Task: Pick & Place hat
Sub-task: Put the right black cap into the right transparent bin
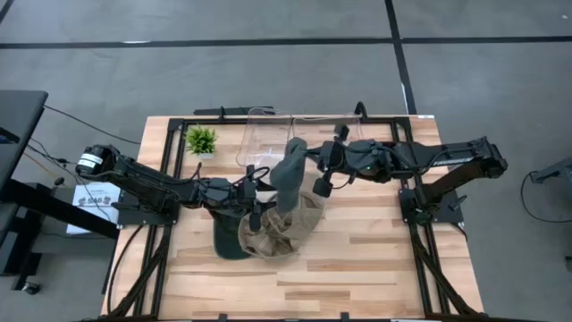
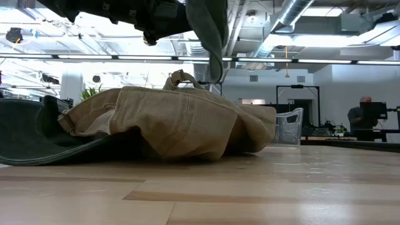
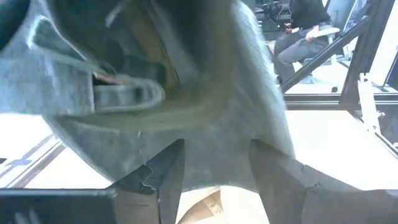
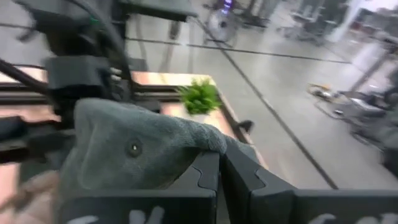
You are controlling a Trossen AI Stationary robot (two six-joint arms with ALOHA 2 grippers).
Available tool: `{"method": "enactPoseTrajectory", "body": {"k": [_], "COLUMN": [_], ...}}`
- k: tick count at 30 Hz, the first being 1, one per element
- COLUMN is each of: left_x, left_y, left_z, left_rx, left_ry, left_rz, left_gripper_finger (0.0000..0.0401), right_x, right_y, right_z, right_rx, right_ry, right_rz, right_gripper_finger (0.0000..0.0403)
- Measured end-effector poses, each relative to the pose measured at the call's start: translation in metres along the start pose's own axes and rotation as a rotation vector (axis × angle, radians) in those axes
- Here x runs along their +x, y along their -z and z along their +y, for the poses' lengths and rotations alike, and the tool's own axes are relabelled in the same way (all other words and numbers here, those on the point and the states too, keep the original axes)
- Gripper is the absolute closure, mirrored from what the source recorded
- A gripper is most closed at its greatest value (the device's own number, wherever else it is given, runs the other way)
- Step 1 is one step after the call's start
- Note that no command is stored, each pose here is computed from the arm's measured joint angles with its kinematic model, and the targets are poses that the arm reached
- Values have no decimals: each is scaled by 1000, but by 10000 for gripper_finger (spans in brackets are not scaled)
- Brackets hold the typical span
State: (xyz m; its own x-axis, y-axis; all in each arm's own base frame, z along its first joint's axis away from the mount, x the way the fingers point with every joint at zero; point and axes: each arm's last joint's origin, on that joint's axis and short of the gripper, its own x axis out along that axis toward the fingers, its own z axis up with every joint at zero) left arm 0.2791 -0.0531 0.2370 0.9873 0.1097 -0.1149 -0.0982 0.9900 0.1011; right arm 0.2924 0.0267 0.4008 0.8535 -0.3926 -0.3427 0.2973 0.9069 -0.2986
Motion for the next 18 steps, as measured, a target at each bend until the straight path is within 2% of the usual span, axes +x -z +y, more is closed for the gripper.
{"method": "enactPoseTrajectory", "body": {"k": [8,18], "left_x": [0,0], "left_y": [1,0], "left_z": [0,0], "left_rx": [-16,-19], "left_ry": [1,0], "left_rz": [6,-2], "left_gripper_finger": [224,224], "right_x": [-17,-5], "right_y": [2,0], "right_z": [-13,-5], "right_rx": [-12,12], "right_ry": [120,96], "right_rz": [31,5], "right_gripper_finger": [403,403]}}
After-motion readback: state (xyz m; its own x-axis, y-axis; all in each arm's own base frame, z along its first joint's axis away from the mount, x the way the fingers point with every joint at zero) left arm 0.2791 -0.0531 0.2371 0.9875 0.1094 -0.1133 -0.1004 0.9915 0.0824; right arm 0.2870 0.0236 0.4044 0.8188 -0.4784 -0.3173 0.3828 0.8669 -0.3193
